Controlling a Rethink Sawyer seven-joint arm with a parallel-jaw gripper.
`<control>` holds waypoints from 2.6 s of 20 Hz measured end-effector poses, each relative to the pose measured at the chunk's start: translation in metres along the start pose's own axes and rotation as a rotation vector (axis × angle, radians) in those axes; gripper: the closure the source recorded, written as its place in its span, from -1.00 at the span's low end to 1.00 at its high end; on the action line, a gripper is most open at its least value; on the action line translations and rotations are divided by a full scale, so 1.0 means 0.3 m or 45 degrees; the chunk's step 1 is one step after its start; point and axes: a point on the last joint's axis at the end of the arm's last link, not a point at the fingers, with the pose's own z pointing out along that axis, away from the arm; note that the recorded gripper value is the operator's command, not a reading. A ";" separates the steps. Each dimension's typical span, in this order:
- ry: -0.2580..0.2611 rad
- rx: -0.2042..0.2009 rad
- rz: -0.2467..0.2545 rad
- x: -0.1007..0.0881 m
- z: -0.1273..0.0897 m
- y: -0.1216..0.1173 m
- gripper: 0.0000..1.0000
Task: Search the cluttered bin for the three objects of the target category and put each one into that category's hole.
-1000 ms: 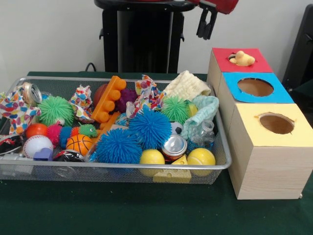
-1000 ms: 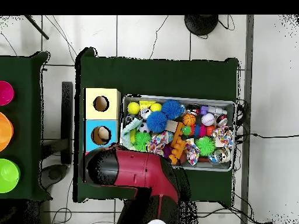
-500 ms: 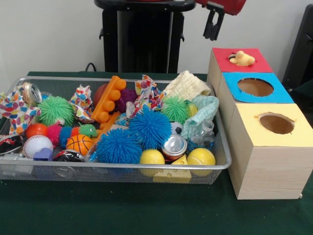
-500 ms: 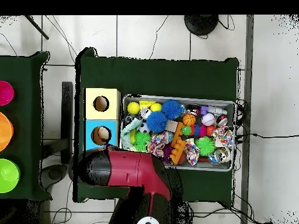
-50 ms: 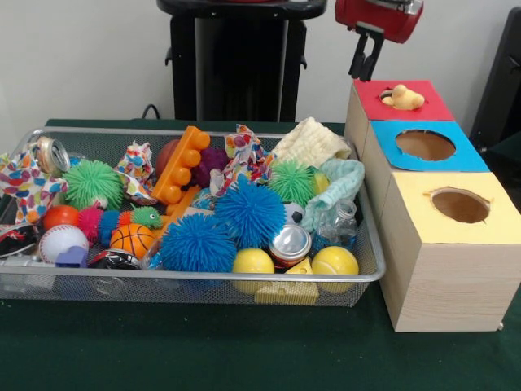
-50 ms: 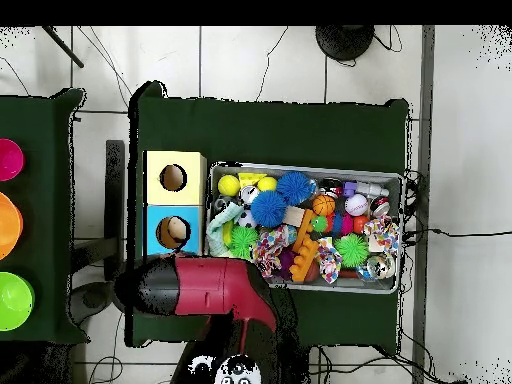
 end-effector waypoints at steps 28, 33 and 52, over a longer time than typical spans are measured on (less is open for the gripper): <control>-0.008 0.016 -0.142 0.162 0.167 0.188 1.00; -0.020 0.010 -0.136 0.157 0.177 0.189 1.00; -0.027 -0.011 -0.114 0.177 0.164 0.180 1.00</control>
